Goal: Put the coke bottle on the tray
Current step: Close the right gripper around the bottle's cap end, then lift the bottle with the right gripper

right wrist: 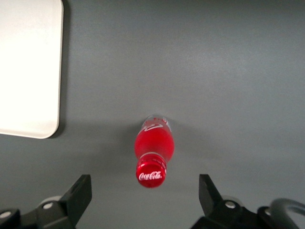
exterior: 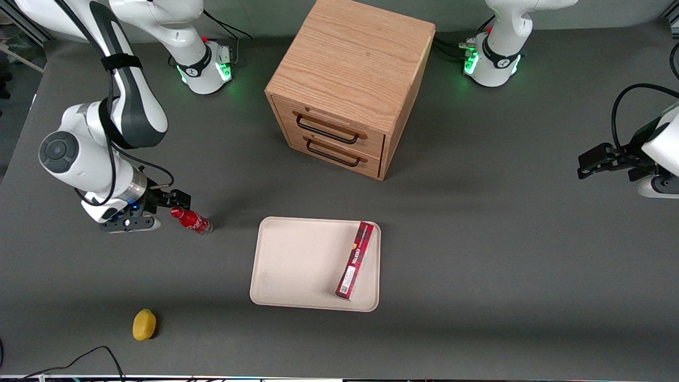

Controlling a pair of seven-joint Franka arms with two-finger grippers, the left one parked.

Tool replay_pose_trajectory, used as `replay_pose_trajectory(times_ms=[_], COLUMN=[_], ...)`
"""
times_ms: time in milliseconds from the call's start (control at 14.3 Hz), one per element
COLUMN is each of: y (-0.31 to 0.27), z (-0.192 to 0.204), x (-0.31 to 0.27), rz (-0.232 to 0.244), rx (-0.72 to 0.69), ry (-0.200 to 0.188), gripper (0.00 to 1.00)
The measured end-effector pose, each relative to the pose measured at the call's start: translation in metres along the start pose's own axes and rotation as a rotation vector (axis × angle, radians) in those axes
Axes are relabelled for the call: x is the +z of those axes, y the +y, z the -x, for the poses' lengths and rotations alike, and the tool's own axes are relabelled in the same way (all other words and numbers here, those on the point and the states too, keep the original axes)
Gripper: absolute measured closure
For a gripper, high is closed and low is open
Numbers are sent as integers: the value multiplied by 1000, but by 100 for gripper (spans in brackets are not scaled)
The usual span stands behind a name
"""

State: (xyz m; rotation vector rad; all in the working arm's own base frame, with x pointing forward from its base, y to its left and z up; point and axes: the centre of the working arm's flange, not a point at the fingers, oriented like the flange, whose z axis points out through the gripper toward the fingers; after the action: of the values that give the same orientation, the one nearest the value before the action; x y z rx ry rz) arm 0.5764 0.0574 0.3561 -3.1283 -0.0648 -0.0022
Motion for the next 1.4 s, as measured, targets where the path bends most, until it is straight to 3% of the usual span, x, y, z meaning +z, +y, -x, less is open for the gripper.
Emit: replay_pose_trajectory(times_ms=[140, 350, 700, 1050, 1400], y=[0, 1, 1, 1, 19], z=[4, 7, 8, 8, 7], x=[8, 15, 21, 20, -41], rz=[7, 9, 8, 10, 21], rx=[-7, -12, -13, -18, -25], ry=[7, 12, 21, 18, -45], gripper=[1, 11, 67, 69, 69])
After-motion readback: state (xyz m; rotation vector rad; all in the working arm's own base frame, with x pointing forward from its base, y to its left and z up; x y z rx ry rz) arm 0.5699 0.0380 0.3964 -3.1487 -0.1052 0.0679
